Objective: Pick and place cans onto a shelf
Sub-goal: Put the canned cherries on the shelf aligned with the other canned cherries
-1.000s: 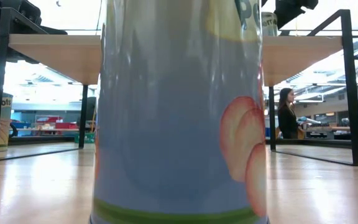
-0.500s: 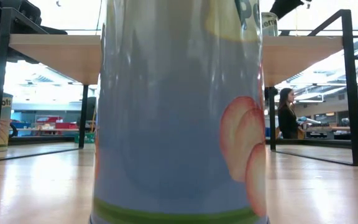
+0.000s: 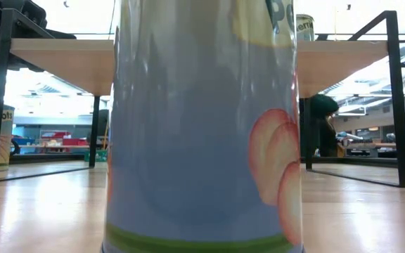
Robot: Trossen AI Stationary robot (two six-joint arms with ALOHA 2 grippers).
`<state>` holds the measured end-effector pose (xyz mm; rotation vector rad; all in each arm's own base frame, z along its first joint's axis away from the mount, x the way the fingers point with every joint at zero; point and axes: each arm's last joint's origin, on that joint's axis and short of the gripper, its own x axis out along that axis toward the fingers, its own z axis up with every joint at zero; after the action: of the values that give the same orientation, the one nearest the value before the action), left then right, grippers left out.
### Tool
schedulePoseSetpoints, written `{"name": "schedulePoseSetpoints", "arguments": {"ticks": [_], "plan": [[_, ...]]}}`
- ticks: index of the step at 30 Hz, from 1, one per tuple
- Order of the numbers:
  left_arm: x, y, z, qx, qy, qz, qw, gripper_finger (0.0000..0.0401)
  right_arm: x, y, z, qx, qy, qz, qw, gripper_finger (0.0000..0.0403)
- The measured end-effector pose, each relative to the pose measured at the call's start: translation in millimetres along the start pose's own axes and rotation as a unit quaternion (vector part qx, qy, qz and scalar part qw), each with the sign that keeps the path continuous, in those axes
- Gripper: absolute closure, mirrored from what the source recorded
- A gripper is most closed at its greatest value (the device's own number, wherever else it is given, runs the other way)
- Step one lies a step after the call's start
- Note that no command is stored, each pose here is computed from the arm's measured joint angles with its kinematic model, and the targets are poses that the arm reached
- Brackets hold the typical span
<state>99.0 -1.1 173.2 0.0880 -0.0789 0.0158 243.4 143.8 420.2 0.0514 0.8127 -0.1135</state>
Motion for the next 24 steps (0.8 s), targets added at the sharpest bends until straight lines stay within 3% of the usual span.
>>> {"name": "schedulePoseSetpoints", "arguments": {"ticks": [4, 10, 16, 24], "plan": [[0.0, 0.0, 0.1, 0.000, 0.000, 0.000, 1.000, 0.0044, 2.3, 25.6, -11.5, 0.011, -0.005, 0.061, 0.998, 0.0051], [0.0, 0.0, -0.1, 0.000, 0.000, 0.000, 1.000, 0.0044, 43.4, 59.8, -39.4, -0.009, 0.059, 0.051, 0.997, 0.0053], [0.0, 0.0, 0.0, 0.000, 0.000, 0.000, 1.000, 0.0044, 75.2, 99.3, -42.4, -0.071, 0.041, 0.076, 0.994, 0.0053], [0.0, 0.0, 0.1, 0.000, 0.000, 0.000, 1.000, 0.0044, 74.8, 123.5, -57.2, -0.107, 0.009, 0.074, 0.991, 0.0053]]}}
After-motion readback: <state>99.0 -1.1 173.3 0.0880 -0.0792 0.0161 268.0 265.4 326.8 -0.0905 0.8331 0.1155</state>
